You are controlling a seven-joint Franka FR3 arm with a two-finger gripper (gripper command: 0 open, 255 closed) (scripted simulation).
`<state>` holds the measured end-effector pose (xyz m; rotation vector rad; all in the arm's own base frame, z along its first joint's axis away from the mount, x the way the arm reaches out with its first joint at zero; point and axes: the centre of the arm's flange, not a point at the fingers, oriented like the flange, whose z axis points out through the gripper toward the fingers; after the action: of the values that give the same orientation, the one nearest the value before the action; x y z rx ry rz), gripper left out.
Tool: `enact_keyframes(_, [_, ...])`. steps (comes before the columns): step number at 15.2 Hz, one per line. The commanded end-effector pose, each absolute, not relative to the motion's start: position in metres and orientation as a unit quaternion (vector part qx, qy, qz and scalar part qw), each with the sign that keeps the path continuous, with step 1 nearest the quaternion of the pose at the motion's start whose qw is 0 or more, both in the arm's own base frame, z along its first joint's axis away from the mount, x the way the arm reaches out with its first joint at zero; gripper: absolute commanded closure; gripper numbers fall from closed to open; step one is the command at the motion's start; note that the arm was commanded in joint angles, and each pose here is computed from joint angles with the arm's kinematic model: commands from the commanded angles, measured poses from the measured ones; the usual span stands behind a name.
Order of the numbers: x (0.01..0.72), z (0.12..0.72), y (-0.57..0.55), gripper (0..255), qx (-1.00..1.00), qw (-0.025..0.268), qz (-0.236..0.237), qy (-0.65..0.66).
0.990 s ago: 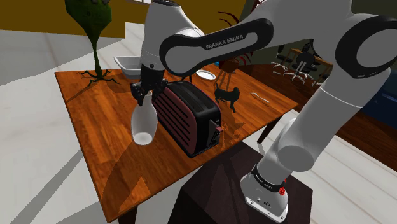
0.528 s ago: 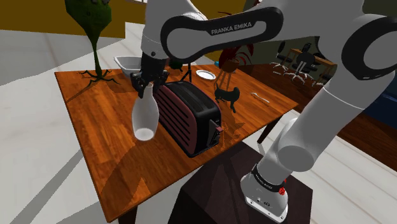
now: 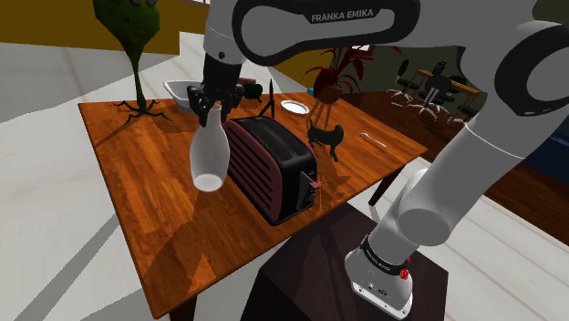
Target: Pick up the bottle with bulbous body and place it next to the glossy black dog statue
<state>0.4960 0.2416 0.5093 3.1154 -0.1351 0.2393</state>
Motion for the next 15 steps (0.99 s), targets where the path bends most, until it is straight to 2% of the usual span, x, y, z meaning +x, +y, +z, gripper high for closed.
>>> enact_keyframes(1, [0.496,0.521,0.243,255,0.996,0.007,0.077,-0.043])
enact_keyframes(15, [0.496,0.595,0.243,255,0.996,0.007,0.077,-0.043])
